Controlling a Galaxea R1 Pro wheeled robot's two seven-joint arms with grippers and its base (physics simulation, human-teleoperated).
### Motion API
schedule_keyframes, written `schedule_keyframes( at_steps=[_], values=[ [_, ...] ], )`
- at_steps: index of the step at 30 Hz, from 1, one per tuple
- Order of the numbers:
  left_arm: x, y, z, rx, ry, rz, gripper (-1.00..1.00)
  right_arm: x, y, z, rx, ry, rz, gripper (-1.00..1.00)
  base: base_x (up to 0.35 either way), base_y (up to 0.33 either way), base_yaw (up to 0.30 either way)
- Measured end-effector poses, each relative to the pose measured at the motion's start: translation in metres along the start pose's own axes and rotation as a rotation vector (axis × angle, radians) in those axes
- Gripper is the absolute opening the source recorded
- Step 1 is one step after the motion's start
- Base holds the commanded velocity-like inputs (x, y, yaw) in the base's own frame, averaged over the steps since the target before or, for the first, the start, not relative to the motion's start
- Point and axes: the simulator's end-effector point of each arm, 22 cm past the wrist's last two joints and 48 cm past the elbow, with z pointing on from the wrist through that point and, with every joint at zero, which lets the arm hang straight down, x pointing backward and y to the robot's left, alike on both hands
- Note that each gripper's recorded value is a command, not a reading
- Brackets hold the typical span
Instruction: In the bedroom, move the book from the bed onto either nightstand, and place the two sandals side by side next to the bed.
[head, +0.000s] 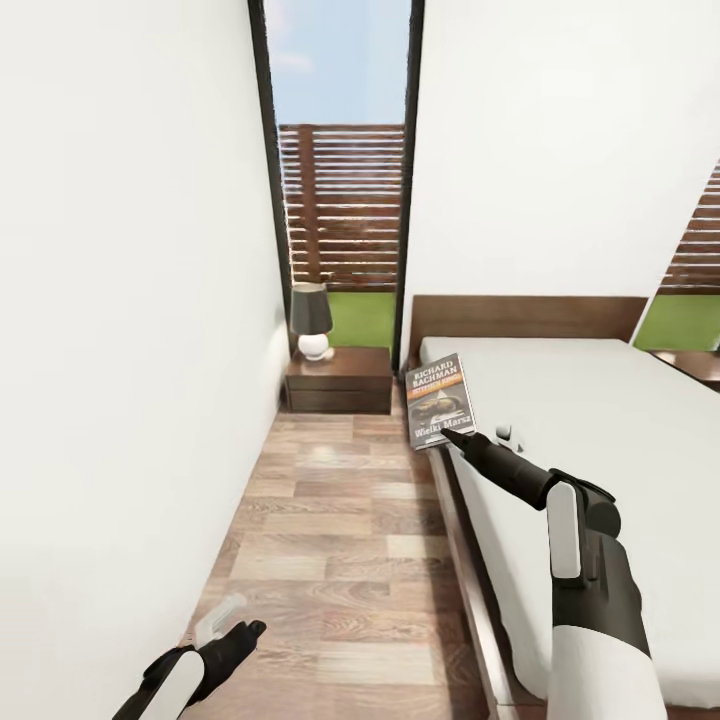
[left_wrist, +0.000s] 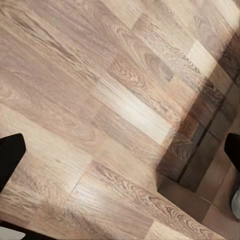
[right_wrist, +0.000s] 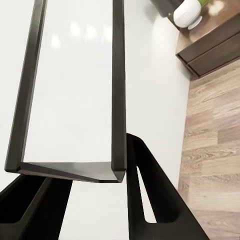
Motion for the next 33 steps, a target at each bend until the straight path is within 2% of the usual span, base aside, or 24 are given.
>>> schedule_keyframes(
  at_steps=[9, 27, 33],
  values=[
    [0.0014, 0.0006, 0.0001, -0.003, 0.002, 0.002, 1.00, 0.0001, -0.0002, -0.0001, 0.002, 0.000, -0.002, -1.00, 0.251, 0.192, -0.001],
    [0.0021, -0.0002, -0.0001, -0.002, 0.003, 0.003, 1.00, -0.0033, 0.0031, -0.0021, -0.012, -0.010, 0.006, -1.00, 0.325, 0.019, -0.018],
    [0.0008, -0.0001, -0.0006, -0.001, 0.000, 0.003, 1.00, -0.0042, 0.0048, -0.0024, -0.016, -0.013, 0.005, -1.00, 0.291, 0.135, -0.071]
  ],
)
